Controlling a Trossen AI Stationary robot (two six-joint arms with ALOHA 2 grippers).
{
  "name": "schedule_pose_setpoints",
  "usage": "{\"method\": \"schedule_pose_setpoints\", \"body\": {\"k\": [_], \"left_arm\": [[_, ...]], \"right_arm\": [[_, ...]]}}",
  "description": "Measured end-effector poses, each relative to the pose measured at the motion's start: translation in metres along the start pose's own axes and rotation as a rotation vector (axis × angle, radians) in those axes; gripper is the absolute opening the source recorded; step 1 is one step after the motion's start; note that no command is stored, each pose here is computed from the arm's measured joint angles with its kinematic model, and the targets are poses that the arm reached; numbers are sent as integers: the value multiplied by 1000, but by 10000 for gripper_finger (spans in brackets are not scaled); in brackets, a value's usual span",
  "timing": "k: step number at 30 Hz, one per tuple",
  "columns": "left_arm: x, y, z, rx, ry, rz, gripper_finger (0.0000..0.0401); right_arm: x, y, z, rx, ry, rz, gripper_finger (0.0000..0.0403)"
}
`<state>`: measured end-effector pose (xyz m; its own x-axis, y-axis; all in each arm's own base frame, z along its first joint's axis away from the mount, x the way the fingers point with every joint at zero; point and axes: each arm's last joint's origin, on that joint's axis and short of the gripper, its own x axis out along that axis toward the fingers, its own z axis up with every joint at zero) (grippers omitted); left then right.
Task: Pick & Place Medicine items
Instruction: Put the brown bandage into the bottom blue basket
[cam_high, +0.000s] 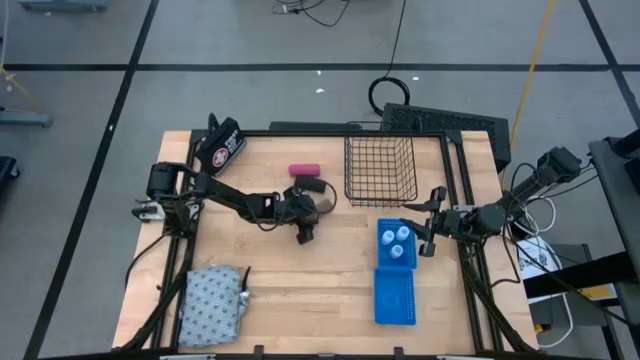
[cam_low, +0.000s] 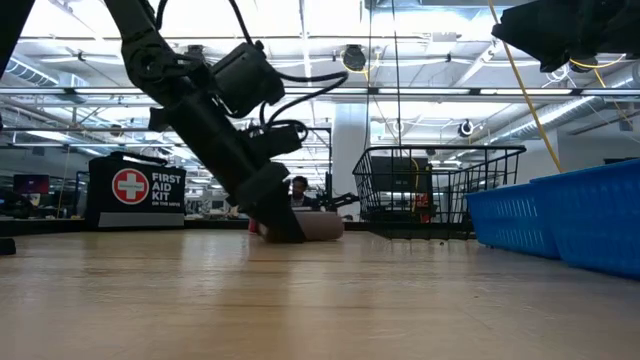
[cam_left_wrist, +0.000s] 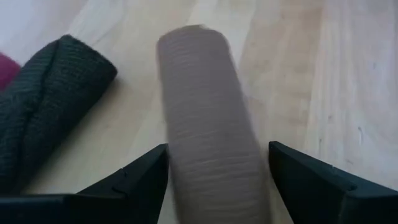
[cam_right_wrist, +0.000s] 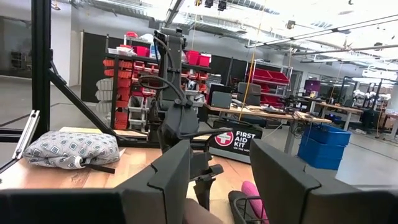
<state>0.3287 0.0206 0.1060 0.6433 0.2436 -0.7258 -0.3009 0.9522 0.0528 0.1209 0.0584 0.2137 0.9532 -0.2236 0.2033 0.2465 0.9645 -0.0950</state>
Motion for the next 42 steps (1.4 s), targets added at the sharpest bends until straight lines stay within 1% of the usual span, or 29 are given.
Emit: {"method": "schedule_pose_setpoints", "body": {"k": [5,7,9,11,15,17,20,22,25,27,31,35,38,40,42], "left_arm": [[0,-2,0,-59,-4,-8,270],[-1,-6,-1,-53,-6,-12,254],[-1,-9,-1,-41,-11,-11,222],[-2,-12,-1,-35,-22,-8,181],[-5,-21,1,-99,-39,-20,90],[-9,-31,5,-95,-21,-61,59],[-18,-55,15,-37,28,-112,58],[-26,-73,28,2,33,-131,58],[-42,-98,45,61,3,-125,58],[-55,-115,57,94,-31,-127,58],[-79,-145,77,163,-151,-140,61],[-100,-172,80,269,-281,-114,58],[-115,-191,75,339,-365,-90,58],[-123,-201,69,364,-393,-74,58],[-130,-210,65,365,-427,-72,58]], "right_arm": [[0,0,0,20,2,1,155],[0,0,0,23,1,1,155],[0,0,0,41,1,1,155],[0,0,0,79,-3,0,155],[0,0,2,169,-13,1,155],[0,0,1,197,-10,5,155],[3,4,3,217,2,24,155],[8,10,10,217,3,73,155],[19,25,21,177,37,150,155],[29,39,26,129,92,174,155],[54,72,27,73,225,198,155],[78,105,26,8,342,215,170],[83,125,25,-35,417,240,196],[83,132,26,-35,444,229,215],[81,136,28,6,438,208,232]]}}
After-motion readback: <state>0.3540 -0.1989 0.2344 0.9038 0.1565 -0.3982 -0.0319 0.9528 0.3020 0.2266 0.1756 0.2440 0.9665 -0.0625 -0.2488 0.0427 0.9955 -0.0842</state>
